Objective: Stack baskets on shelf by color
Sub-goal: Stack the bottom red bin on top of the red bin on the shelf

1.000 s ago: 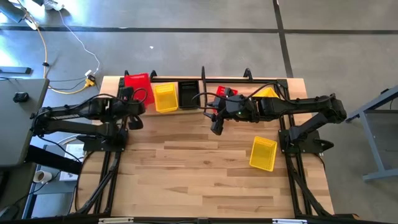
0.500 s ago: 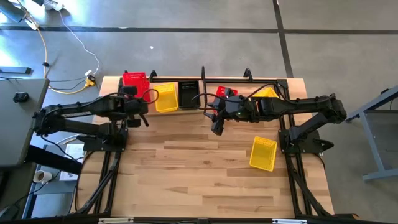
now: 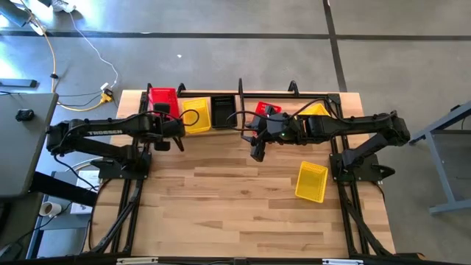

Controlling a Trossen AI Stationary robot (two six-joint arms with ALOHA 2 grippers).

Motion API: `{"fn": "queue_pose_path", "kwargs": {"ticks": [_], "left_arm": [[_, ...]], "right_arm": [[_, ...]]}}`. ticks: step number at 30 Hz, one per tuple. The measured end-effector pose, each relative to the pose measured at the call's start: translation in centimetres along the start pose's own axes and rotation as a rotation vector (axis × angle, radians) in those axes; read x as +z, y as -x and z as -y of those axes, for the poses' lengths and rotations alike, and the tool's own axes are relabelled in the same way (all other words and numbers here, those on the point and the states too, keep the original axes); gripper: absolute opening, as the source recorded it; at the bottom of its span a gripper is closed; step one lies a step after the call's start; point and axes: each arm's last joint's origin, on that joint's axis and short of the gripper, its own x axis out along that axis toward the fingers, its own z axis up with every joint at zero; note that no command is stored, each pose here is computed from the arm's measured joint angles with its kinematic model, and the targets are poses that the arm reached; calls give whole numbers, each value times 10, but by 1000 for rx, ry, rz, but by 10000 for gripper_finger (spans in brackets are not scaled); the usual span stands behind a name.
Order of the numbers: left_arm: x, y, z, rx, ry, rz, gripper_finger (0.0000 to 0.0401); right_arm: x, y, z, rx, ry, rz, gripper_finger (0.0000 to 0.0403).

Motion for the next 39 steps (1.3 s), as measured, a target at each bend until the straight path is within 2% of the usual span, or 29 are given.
{"fn": "queue_pose_path", "kwargs": {"ticks": [7, 17, 30, 39], "left_arm": [[4, 0, -1, -3, 23, 44, 0], [4, 3, -1, -69, 42, 99, 0], [-21, 25, -8, -106, 221, 262, 0], [-21, 23, -7, -130, 286, 257, 0]], "right_arm": [[0, 0, 0, 0, 0, 0, 181], [0, 0, 0, 0, 0, 0, 181], [0, 0, 0, -1, 0, 0, 181], [0, 1, -2, 18, 0, -2, 181]]}}
